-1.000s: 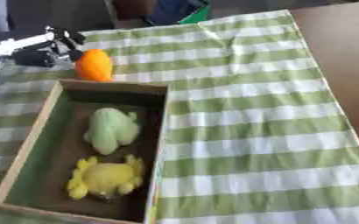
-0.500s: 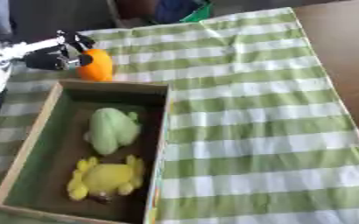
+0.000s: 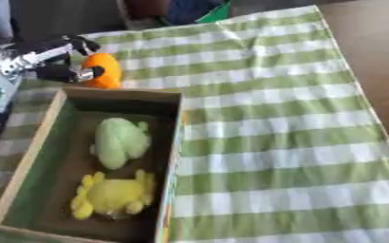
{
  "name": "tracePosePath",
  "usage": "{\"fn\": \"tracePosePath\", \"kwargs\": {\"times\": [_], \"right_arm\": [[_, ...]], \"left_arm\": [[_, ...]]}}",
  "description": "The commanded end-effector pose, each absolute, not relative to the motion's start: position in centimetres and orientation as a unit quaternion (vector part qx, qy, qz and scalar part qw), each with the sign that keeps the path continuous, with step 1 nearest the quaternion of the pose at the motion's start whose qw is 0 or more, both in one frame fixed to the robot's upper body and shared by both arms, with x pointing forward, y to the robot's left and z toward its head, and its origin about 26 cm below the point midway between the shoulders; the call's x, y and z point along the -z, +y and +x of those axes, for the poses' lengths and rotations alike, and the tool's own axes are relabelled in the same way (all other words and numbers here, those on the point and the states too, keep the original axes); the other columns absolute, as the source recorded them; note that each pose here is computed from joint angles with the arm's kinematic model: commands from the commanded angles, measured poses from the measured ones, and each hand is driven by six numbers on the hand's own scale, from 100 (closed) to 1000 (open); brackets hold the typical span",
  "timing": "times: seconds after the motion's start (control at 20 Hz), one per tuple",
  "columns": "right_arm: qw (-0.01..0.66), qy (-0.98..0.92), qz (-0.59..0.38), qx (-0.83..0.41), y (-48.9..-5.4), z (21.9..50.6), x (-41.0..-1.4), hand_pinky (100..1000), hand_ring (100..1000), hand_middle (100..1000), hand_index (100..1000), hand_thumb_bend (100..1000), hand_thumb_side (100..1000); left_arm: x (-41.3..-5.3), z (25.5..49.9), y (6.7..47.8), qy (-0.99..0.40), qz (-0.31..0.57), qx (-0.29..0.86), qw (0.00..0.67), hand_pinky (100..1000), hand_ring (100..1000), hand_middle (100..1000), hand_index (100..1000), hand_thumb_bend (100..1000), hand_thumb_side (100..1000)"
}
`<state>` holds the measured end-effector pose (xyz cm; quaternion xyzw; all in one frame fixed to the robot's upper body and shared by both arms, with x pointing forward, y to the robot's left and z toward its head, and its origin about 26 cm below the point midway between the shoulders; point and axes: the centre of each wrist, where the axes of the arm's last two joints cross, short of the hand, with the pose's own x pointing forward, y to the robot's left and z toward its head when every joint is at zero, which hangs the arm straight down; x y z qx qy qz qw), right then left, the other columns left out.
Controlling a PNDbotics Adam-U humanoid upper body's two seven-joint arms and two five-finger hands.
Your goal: Pick up objects on the table and place them in the box.
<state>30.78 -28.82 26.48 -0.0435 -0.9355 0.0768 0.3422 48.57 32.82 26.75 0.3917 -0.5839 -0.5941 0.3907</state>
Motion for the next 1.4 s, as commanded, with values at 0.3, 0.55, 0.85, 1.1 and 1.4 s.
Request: {"fn": "tracePosePath", "kwargs": {"times": [0.3, 0.55, 0.85, 1.1, 1.4], "right_arm": [[0.33, -0.939, -0.048, -0.083, -29.0, 30.4, -27.2, 734, 720, 560, 840, 100, 839], [0.332, -0.938, -0.048, -0.084, -29.0, 30.4, -27.2, 734, 719, 559, 840, 100, 838], [0.336, -0.937, -0.053, -0.082, -29.1, 30.3, -27.0, 734, 719, 557, 839, 100, 839], [0.341, -0.935, -0.058, -0.08, -29.3, 30.3, -26.8, 734, 719, 556, 836, 100, 840], [0.344, -0.934, -0.057, -0.079, -29.3, 30.3, -26.6, 734, 719, 556, 834, 100, 840]], "left_arm": [[-27.3, 48.7, 33.3, -0.582, 0.403, 0.59, 0.388, 555, 814, 798, 817, 268, 818], [-26.8, 48.8, 33.5, -0.578, 0.404, 0.586, 0.4, 532, 801, 771, 720, 189, 771], [-26.4, 48.8, 33.6, -0.595, 0.393, 0.566, 0.413, 474, 738, 698, 601, 100, 315], [-27.5, 48.5, 33.1, -0.626, 0.368, 0.56, 0.399, 452, 702, 665, 567, 100, 244], [-28.5, 48.2, 33.0, -0.657, 0.35, 0.534, 0.4, 419, 655, 616, 481, 100, 248]]}}
